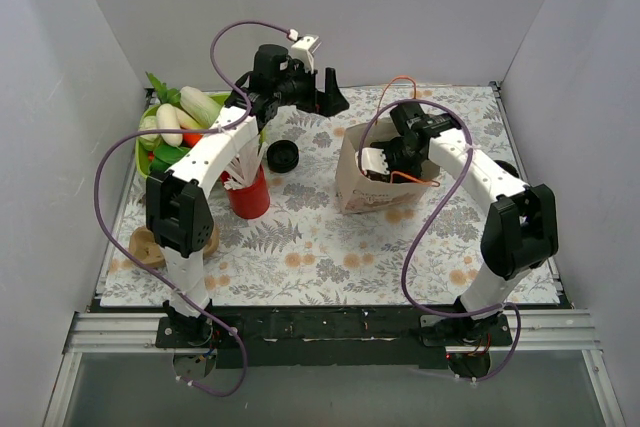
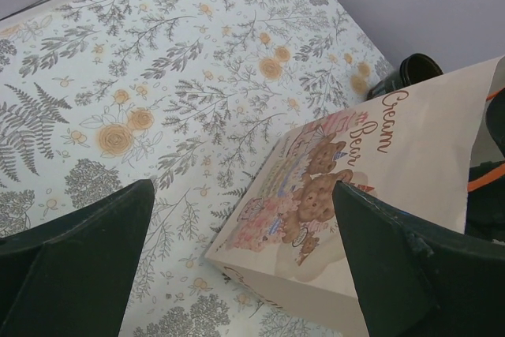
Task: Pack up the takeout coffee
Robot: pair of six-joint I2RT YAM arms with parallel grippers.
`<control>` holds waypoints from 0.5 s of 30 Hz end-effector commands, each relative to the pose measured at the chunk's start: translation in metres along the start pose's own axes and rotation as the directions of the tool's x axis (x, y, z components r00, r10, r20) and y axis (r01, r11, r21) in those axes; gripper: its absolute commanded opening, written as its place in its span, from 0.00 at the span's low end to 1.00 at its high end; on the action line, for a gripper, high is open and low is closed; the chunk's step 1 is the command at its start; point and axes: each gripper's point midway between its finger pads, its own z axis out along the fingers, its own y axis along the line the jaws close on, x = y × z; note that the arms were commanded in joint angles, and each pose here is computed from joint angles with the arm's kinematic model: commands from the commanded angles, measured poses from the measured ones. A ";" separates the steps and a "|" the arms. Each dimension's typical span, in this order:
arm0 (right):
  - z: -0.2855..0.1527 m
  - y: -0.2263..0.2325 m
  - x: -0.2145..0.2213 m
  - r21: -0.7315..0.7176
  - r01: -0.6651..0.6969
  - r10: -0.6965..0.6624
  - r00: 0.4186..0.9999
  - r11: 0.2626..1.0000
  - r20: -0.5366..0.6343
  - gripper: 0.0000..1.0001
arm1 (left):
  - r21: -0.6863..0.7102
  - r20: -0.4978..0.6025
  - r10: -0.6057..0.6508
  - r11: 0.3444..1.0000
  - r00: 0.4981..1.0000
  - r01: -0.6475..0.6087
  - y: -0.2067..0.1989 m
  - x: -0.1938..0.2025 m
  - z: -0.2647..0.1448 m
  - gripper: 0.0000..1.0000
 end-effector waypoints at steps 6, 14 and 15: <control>-0.029 0.007 -0.013 0.017 -0.099 0.098 0.994 0.995 0.050 0.95 | 0.079 0.042 0.063 0.995 0.997 -0.066 -0.043 -0.018 -0.029 0.98; -0.055 -0.003 -0.027 0.061 -0.164 0.158 0.982 0.985 0.101 0.95 | 0.080 0.051 0.075 0.994 0.996 -0.079 -0.043 -0.023 -0.028 0.98; -0.061 -0.006 -0.029 0.074 -0.172 0.164 0.981 0.982 0.107 0.95 | 0.080 0.051 0.076 0.994 0.996 -0.080 -0.043 -0.023 -0.027 0.98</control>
